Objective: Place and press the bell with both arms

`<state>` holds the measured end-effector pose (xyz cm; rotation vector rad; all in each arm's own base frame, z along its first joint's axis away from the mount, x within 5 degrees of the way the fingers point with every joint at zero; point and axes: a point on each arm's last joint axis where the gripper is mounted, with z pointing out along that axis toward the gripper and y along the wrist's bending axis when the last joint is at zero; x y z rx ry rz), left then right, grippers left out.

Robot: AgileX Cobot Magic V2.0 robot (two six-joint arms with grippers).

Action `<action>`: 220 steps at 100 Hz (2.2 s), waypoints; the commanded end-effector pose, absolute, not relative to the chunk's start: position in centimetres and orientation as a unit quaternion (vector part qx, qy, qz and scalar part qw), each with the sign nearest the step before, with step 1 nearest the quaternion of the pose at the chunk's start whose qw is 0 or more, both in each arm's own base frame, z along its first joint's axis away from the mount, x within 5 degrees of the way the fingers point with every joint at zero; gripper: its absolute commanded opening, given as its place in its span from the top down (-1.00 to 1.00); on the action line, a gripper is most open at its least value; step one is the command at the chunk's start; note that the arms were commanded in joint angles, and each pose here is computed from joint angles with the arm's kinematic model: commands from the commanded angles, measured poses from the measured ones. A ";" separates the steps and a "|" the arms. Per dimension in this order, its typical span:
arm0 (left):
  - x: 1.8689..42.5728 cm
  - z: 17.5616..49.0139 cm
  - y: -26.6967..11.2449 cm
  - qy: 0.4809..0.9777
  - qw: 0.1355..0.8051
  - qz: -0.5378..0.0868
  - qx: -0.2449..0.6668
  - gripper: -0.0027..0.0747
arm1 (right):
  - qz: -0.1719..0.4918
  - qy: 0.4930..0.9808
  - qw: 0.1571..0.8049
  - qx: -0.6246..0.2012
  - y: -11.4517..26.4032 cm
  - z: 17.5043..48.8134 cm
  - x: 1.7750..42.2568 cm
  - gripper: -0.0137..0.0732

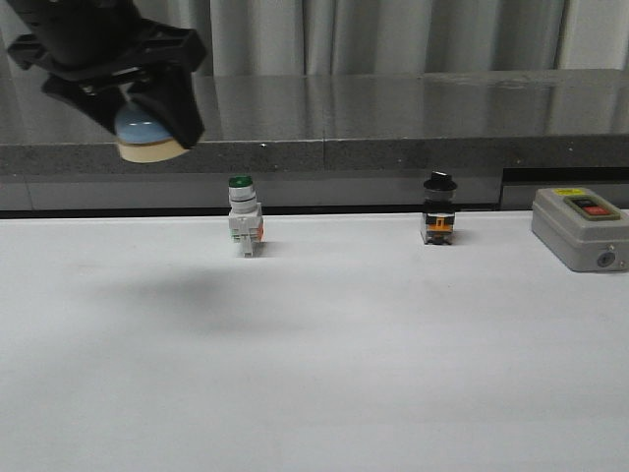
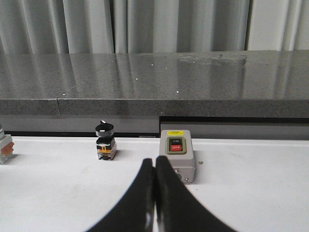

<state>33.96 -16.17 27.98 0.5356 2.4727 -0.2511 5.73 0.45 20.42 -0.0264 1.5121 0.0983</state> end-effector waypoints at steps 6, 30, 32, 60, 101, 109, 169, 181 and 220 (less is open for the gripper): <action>32.3 30.4 -20.0 0.897 0.346 -0.128 0.244 0.43 | 0.037 0.651 0.758 -0.017 0.4 21.7 5.7 0.82; 31.3 27.2 -25.6 0.880 0.336 -0.148 0.300 0.43 | 0.037 0.651 0.758 -0.017 0.4 21.7 5.7 0.82; 31.3 26.8 -25.9 0.881 0.333 -0.148 0.303 0.43 | 0.037 0.651 0.758 -0.017 0.4 21.7 5.7 0.82; 32.0 22.5 -29.5 0.886 0.292 -0.144 0.329 0.43 | 0.037 0.651 0.758 -0.017 0.4 21.7 5.7 0.82; 32.1 20.4 -29.9 0.896 0.265 -0.140 0.329 0.15 | 0.037 0.651 0.758 -0.017 0.4 21.7 5.7 0.82; 32.1 20.3 -29.9 0.897 0.261 -0.138 0.330 -0.17 | 0.037 0.651 0.758 -0.017 0.4 21.7 5.7 0.82; 31.9 21.1 -29.8 0.896 0.266 -0.148 0.322 -0.57 | 0.037 0.651 0.758 -0.017 0.4 21.7 5.7 0.82; 31.7 23.2 -29.6 0.887 0.294 -0.160 0.316 -0.57 | 0.037 0.651 0.758 -0.017 0.4 21.7 5.7 0.82; 30.8 32.7 -24.1 0.841 0.440 -0.203 0.241 -0.56 | 0.037 0.651 0.758 -0.017 0.4 21.7 5.7 0.82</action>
